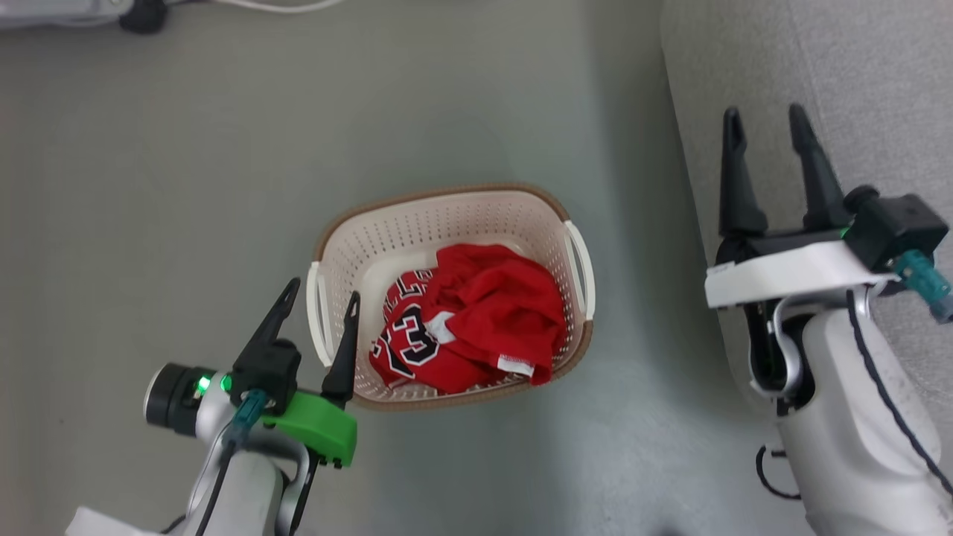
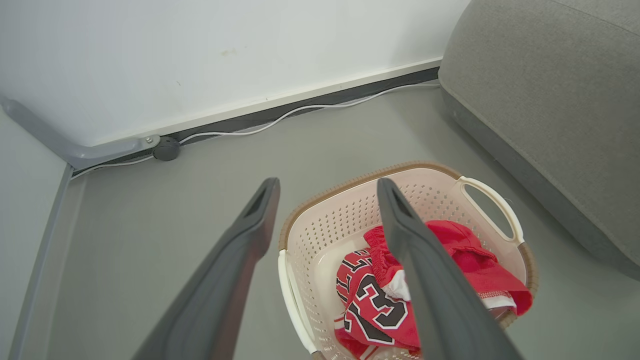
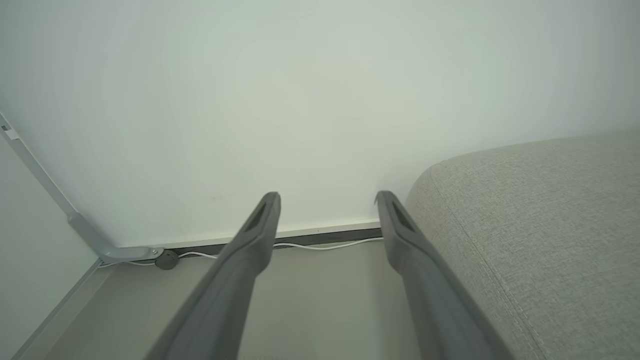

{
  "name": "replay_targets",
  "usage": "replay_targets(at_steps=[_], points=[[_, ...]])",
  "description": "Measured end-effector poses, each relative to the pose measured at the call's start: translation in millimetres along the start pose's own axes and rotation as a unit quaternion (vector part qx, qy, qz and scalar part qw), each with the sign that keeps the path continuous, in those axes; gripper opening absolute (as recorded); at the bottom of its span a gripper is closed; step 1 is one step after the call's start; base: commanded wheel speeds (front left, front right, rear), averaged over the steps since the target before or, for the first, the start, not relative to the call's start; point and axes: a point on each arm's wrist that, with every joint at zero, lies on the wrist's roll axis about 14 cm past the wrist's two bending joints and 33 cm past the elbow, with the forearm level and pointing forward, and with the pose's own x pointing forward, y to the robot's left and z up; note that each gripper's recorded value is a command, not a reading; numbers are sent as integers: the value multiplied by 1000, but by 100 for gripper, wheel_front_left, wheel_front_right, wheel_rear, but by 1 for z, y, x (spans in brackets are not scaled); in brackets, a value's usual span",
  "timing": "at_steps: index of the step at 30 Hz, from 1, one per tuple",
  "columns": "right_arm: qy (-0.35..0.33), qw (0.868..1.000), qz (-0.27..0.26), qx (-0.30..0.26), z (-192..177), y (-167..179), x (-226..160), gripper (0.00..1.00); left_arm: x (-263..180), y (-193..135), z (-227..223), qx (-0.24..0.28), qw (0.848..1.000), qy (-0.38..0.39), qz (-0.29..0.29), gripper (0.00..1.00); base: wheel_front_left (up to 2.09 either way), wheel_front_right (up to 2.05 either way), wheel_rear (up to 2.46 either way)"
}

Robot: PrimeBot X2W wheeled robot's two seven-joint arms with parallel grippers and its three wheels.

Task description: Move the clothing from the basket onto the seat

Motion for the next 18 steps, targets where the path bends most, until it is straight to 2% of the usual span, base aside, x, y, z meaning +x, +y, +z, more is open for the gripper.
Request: replay_targets(at_steps=[18], points=[[-12,1000,-10,-13,-31,-19,69,100,65,-53,-65,9,988,72,-139,100,0,0,0]])
